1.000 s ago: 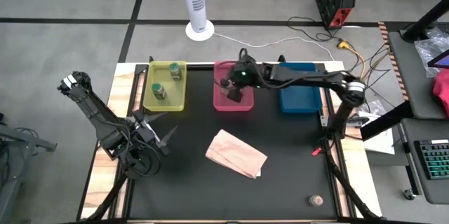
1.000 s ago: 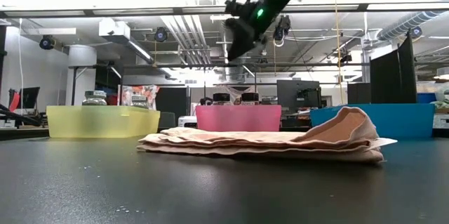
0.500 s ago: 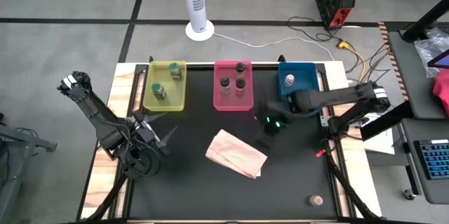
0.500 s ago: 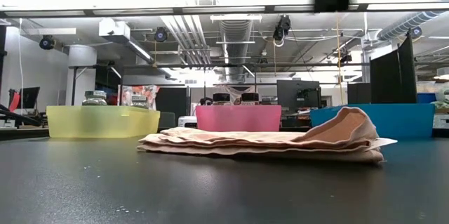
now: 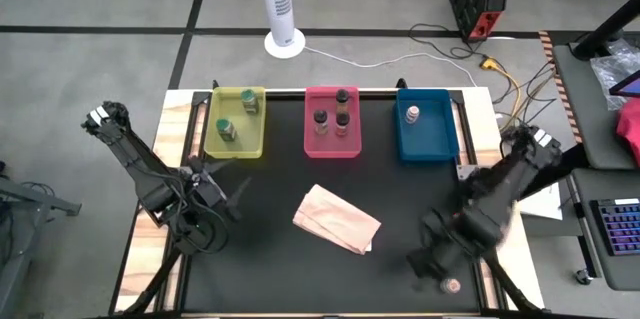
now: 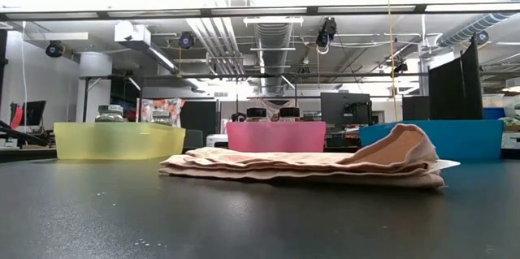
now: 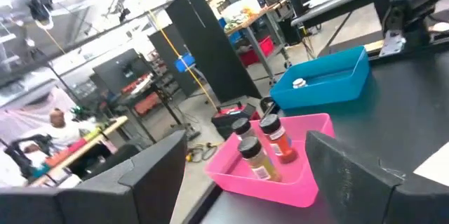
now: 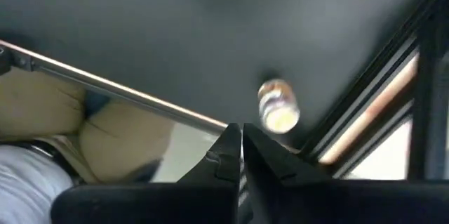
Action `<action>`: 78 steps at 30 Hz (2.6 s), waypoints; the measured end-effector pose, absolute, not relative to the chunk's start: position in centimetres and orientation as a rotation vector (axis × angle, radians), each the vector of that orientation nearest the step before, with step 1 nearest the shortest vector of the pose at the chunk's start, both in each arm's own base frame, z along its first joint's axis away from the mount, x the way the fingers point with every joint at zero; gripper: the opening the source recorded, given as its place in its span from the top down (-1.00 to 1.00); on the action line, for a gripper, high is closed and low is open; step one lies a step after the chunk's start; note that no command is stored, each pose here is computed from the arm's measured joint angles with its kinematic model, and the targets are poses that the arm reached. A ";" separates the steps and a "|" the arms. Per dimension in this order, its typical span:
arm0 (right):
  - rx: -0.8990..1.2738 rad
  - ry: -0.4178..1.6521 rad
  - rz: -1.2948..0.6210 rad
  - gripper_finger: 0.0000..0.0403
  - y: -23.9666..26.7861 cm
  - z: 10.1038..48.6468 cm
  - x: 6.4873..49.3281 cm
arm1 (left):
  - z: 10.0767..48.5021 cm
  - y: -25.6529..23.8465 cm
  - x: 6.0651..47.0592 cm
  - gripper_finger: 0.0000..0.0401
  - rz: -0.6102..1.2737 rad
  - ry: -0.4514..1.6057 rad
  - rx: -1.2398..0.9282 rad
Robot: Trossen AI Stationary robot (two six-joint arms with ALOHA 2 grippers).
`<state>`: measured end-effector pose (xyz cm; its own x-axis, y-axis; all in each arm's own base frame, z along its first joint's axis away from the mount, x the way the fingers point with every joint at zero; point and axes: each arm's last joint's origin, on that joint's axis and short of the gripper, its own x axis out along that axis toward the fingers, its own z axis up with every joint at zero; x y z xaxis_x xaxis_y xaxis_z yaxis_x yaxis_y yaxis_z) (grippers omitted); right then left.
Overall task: Sort spices by type
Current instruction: Put the brown seasoning bottle into the blue bin
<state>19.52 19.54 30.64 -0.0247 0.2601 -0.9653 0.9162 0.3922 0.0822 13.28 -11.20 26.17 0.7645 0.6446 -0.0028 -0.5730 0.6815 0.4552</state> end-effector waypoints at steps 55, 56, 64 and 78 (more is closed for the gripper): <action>0.975 1.520 -0.885 -0.43 26.7 20.2 12.9 | 26.7 -10.7 13.2 -0.37 0.701 0.177 0.469; 0.947 1.530 -0.842 -0.43 26.7 20.2 12.9 | 26.7 -10.7 13.2 -0.37 0.701 0.176 0.467; 0.658 1.517 -0.643 -0.32 25.8 19.9 13.5 | 26.7 -10.7 13.2 -0.37 0.701 0.173 0.458; 0.359 1.678 -0.179 -0.26 26.4 21.2 14.1 | 26.7 -10.7 13.2 -0.37 0.703 0.170 0.451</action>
